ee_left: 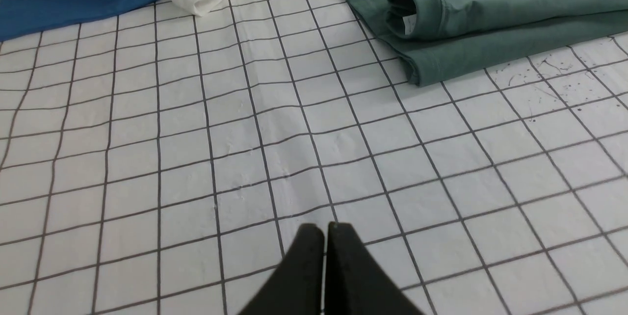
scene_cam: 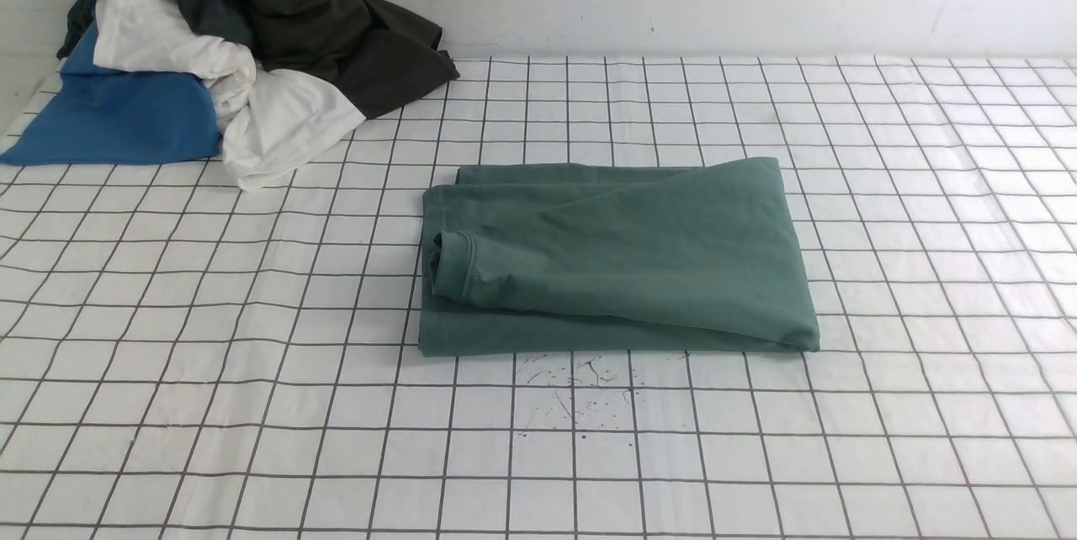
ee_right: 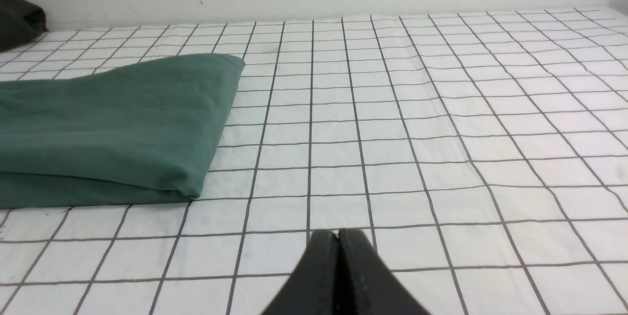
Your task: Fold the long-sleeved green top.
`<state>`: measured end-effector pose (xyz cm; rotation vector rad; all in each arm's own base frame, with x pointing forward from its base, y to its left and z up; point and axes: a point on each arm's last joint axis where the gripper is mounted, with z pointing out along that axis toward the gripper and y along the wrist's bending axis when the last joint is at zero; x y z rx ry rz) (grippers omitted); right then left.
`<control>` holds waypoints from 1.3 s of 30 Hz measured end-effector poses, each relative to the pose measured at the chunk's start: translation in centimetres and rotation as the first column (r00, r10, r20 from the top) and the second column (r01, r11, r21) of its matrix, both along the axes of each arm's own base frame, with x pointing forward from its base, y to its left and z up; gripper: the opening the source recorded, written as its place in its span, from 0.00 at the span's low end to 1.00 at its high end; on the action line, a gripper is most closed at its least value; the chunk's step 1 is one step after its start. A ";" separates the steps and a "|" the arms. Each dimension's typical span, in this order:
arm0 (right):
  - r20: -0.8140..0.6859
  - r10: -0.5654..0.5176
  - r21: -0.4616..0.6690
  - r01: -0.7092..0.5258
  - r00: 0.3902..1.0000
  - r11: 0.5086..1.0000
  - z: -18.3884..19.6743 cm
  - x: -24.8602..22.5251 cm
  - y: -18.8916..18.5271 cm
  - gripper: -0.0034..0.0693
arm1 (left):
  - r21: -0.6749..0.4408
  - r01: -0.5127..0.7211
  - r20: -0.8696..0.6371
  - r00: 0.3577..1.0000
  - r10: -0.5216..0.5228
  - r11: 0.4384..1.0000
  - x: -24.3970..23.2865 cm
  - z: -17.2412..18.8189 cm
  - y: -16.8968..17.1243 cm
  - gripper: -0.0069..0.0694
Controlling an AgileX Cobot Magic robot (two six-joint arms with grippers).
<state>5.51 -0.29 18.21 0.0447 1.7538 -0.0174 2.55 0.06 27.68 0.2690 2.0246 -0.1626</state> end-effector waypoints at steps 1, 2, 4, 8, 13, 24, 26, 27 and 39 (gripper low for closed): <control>0.000 0.000 0.000 0.000 1.000 1.000 0.0 0.0 0.0 0.03 | -0.028 -0.012 0.019 1.000 0.013 1.000 0.3 -0.3 -0.2 0.08; 0.000 0.000 0.000 0.000 1.000 1.000 0.0 0.0 0.0 0.03 | -0.067 -0.032 0.068 0.997 0.037 0.997 0.6 -0.4 -0.4 0.08; 0.000 0.000 0.000 0.000 1.000 1.000 0.0 0.0 0.0 0.03 | -0.121 -0.067 0.148 0.985 0.085 0.990 1.1 -0.9 -0.7 0.08; 0.000 0.000 0.000 0.000 1.000 1.000 0.0 0.0 0.0 0.03 | -0.189 -0.141 0.344 0.917 0.200 0.972 2.1 -2.4 -0.6 0.08; 0.000 0.002 -0.012 -0.002 1.000 1.000 0.0 0.0 0.0 0.03 | -0.122 -0.241 0.413 0.870 0.270 0.963 2.9 -6.6 -0.1 0.08; -0.001 0.003 -0.014 -0.003 1.000 1.000 0.0 0.0 0.0 0.03 | -0.021 -0.257 0.186 0.949 0.256 0.966 2.8 -10.4 -0.1 0.08; -0.001 0.003 -0.014 -0.003 1.000 1.000 0.0 0.0 0.0 0.03 | -0.017 -0.255 0.185 0.949 0.254 0.967 2.8 -10.4 -0.1 0.08; -0.001 0.003 -0.014 -0.003 1.000 1.000 0.0 0.0 0.0 0.03 | -0.016 -0.255 0.185 0.949 0.254 0.967 2.8 -10.4 -0.1 0.08; -0.001 0.003 -0.014 -0.003 1.000 1.000 0.0 0.0 0.0 0.03 | -0.029 -0.259 0.182 0.948 0.259 0.966 2.8 -10.4 -0.1 0.08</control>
